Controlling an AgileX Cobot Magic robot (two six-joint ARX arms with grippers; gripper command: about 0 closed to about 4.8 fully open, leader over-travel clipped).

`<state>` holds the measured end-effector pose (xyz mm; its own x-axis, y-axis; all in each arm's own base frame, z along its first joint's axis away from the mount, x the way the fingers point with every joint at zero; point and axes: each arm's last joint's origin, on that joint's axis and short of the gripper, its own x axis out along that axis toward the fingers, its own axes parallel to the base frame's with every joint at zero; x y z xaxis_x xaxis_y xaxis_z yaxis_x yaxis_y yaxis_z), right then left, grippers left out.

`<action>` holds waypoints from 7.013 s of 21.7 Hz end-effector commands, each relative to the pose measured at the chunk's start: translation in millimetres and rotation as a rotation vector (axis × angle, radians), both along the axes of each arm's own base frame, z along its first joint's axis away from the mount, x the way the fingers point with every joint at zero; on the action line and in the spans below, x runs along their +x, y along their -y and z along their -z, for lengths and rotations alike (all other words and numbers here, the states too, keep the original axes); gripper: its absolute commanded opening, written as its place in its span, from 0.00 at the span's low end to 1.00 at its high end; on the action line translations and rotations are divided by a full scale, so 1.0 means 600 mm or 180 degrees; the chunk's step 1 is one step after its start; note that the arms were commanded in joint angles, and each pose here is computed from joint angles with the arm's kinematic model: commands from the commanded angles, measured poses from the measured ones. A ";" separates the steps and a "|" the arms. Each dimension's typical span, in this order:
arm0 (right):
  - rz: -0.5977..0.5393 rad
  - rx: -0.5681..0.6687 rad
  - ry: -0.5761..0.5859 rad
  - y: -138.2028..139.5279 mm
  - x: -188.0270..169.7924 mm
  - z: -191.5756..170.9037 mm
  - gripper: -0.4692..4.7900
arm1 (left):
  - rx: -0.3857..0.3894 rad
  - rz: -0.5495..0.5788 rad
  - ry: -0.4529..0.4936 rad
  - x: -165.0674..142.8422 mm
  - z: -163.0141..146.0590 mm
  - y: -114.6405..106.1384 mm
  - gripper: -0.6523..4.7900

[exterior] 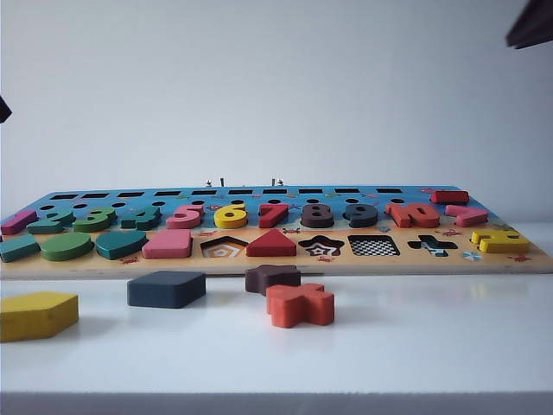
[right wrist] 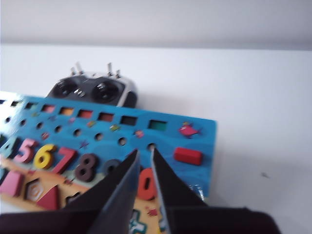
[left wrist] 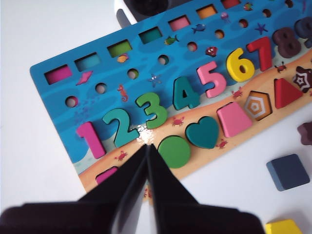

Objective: Insert the cube into the slot.

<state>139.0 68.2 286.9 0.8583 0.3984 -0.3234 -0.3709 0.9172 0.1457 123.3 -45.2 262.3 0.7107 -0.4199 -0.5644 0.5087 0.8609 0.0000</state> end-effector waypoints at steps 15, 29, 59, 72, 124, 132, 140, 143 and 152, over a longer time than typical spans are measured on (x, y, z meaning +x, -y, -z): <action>-0.2673 -0.1372 -0.0821 -0.159 0.037 -0.030 0.81 | -0.0135 0.0480 -0.0363 -0.004 -0.040 0.036 0.15; -0.2843 -0.2049 -0.0846 -0.278 0.039 0.057 0.81 | -0.0276 0.0815 -0.0486 -0.021 -0.038 0.042 0.15; -0.2890 -0.1794 -0.1051 -0.355 0.047 0.131 0.74 | -0.0307 0.1526 -0.0597 -0.016 -0.019 0.067 0.15; -0.2881 -0.1805 -0.1085 -0.354 0.050 0.135 0.68 | -0.0123 0.1398 -0.0891 -0.025 -0.007 0.060 0.15; -0.1910 -0.1662 -0.0876 -0.251 0.061 0.013 0.38 | -0.0222 0.1422 -0.0383 -0.018 -0.026 0.062 0.15; -0.2335 -0.2495 -0.0743 -0.209 0.068 0.016 0.38 | -0.0295 0.1439 -0.0220 -0.013 -0.033 0.066 0.15; -0.2790 -0.3061 -0.0326 -0.202 0.073 0.019 0.38 | -0.0345 0.1489 -0.0175 -0.008 -0.035 0.069 0.15; -0.2874 -0.3310 -0.0251 -0.195 0.076 0.028 0.37 | -0.0345 0.1489 -0.0175 -0.009 -0.035 0.069 0.15; -0.2881 -0.3548 -0.0270 -0.186 0.078 0.058 0.36 | -0.0342 0.1488 -0.0178 -0.008 -0.035 0.069 0.15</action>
